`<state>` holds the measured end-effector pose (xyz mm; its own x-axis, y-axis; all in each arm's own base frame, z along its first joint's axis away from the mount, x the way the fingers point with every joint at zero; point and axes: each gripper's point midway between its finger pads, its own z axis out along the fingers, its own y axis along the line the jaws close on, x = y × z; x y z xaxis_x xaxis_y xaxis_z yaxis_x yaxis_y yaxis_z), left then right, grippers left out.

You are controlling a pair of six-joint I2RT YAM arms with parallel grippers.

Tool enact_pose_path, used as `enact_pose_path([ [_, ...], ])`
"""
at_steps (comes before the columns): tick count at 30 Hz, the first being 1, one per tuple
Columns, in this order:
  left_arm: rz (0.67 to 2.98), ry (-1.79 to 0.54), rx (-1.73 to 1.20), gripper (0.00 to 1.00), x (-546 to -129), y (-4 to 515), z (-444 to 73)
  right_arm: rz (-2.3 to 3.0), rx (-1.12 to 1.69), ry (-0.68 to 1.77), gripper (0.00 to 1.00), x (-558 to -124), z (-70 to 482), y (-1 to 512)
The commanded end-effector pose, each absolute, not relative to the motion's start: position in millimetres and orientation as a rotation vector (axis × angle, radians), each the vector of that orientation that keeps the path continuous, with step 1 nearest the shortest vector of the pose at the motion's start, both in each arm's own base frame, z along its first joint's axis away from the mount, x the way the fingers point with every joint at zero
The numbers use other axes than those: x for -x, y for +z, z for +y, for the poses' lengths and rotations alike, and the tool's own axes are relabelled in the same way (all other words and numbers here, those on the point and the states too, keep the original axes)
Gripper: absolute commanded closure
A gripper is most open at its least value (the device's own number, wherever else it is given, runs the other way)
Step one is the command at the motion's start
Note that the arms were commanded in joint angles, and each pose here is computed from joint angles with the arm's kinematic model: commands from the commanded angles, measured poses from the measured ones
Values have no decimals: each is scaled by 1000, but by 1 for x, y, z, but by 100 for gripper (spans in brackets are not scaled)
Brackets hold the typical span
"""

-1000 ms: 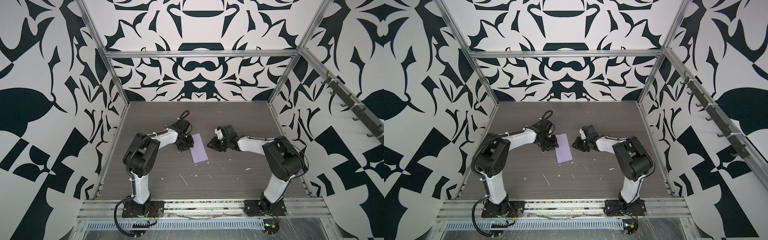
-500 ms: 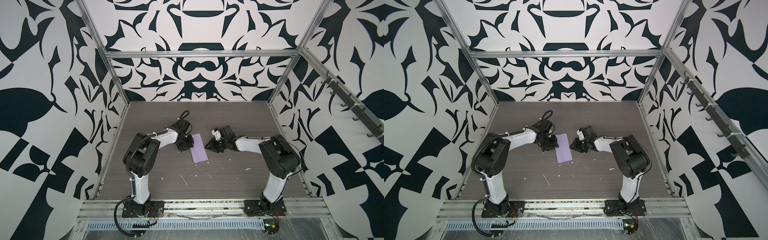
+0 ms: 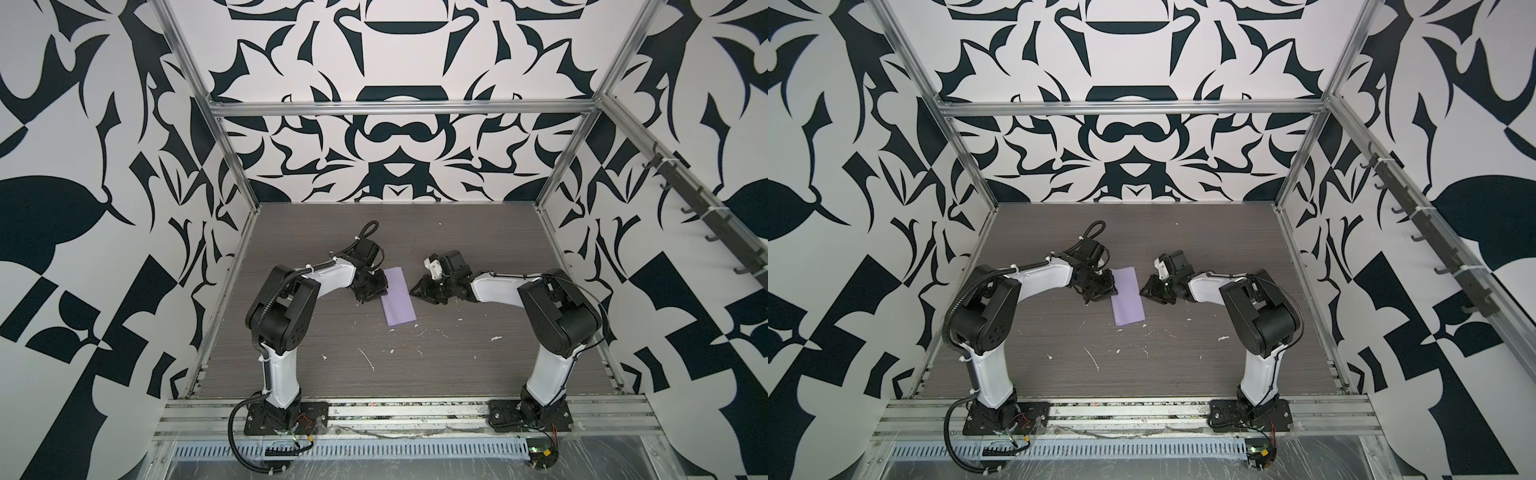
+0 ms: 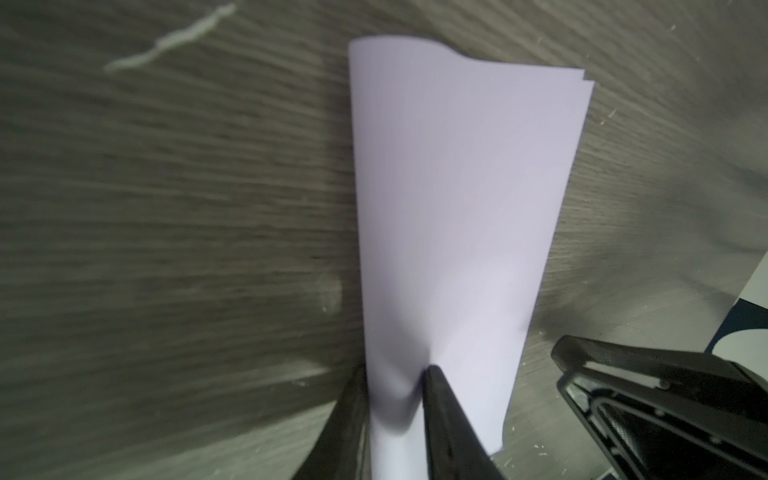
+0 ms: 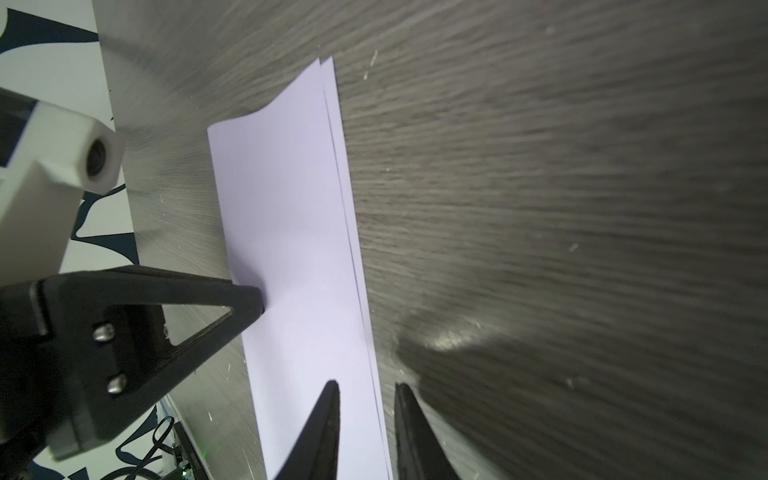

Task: Fold a paper plane with a square sheet of paper (pick it up from the middle)
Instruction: 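Hold the folded lavender strip down with both grippers along its length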

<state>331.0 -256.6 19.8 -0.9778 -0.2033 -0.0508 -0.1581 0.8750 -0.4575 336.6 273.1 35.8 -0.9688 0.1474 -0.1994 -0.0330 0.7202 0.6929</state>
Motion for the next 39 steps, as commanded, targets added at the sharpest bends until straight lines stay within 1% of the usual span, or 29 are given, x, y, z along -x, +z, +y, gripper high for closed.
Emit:
enact_pose_path([
  [1,3196,-346,351,70,-276,-52,-209,2608,-65,1110,72,-348,280,58],
  [13,3214,-351,259,68,-273,-54,-209,2612,-68,1108,72,-348,280,57],
  [27,3230,-316,285,68,-273,-57,-206,2612,-66,1110,72,-348,280,57],
  [34,3227,-300,295,70,-272,-57,-204,2596,-40,1139,73,-349,284,65],
  [39,3228,-297,297,70,-271,-58,-204,2583,-4,1166,74,-349,290,70],
])
